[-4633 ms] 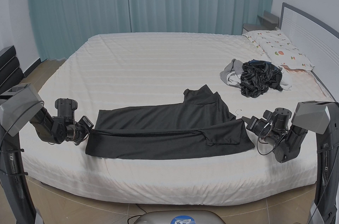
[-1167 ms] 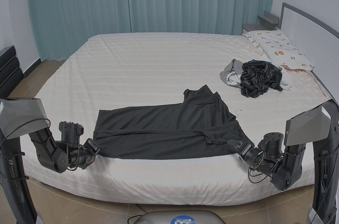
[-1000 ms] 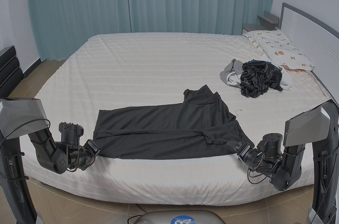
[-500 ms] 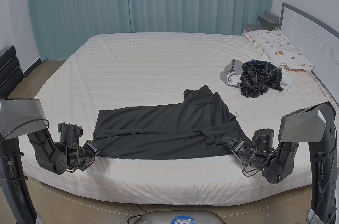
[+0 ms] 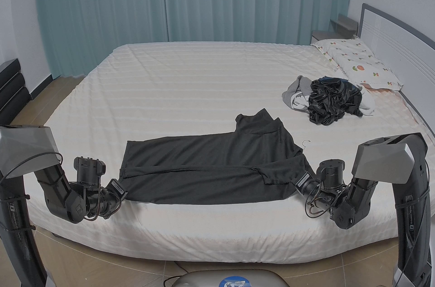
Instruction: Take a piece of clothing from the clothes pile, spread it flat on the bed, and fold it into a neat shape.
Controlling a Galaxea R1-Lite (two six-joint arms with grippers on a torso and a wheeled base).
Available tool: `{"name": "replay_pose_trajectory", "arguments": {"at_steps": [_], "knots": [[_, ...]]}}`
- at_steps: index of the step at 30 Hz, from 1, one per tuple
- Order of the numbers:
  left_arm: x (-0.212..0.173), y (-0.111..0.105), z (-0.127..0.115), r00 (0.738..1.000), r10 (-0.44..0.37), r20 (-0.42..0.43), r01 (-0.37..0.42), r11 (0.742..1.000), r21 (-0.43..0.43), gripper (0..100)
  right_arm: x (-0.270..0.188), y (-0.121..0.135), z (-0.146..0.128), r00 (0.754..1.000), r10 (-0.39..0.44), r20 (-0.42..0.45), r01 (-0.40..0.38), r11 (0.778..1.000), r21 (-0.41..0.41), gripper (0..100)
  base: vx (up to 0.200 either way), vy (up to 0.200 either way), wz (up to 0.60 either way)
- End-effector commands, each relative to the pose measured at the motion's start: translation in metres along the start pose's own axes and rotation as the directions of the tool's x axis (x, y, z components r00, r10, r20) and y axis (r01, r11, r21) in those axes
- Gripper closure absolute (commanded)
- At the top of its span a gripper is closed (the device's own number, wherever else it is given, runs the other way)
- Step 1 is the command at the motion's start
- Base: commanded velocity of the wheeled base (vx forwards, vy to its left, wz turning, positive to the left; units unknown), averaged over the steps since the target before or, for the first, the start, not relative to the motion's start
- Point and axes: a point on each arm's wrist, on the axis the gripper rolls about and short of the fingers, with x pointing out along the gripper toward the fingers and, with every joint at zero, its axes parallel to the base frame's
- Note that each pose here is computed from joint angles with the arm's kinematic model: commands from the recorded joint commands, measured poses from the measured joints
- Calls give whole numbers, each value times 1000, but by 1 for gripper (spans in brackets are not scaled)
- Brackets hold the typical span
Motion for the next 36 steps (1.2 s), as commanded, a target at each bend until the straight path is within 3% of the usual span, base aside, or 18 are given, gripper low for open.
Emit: {"name": "replay_pose_trajectory", "arguments": {"at_steps": [1, 7, 13, 23, 29, 36], "knots": [[0, 1, 0, 1000, 5, 0, -5, 1000, 1, 100, -8, 1, -3, 1000, -4, -13, 4, 1000, -11, 100, 0, 0, 0], [-5, 1, 3, 1000, 6, 17, -6, 1000, 6, 100, -33, 6, 5, 1000, -10, -11, 9, 1000, -18, 100, 0, 0, 0], [-9, 6, 4, 998, 37, 49, -40, 997, 67, 100, -46, 3, 7, 999, -29, -17, 28, 999, -47, 100, 0, 0, 0], [-16, 7, 8, 997, 41, 73, -46, 997, 62, 100, -73, 7, 7, 998, -31, -47, 28, 997, -68, 100, 0, 0, 0], [-24, 16, 0, 996, 77, 46, -83, 985, 149, 100, -82, 1, -3, 994, -64, -87, 52, 990, -127, 100, 0, 0, 0], [-21, 20, -5, 995, 96, 28, -99, 983, 157, 100, -84, -6, -10, 988, -95, -120, 74, 983, -169, 100, 0, 0, 0]]}}
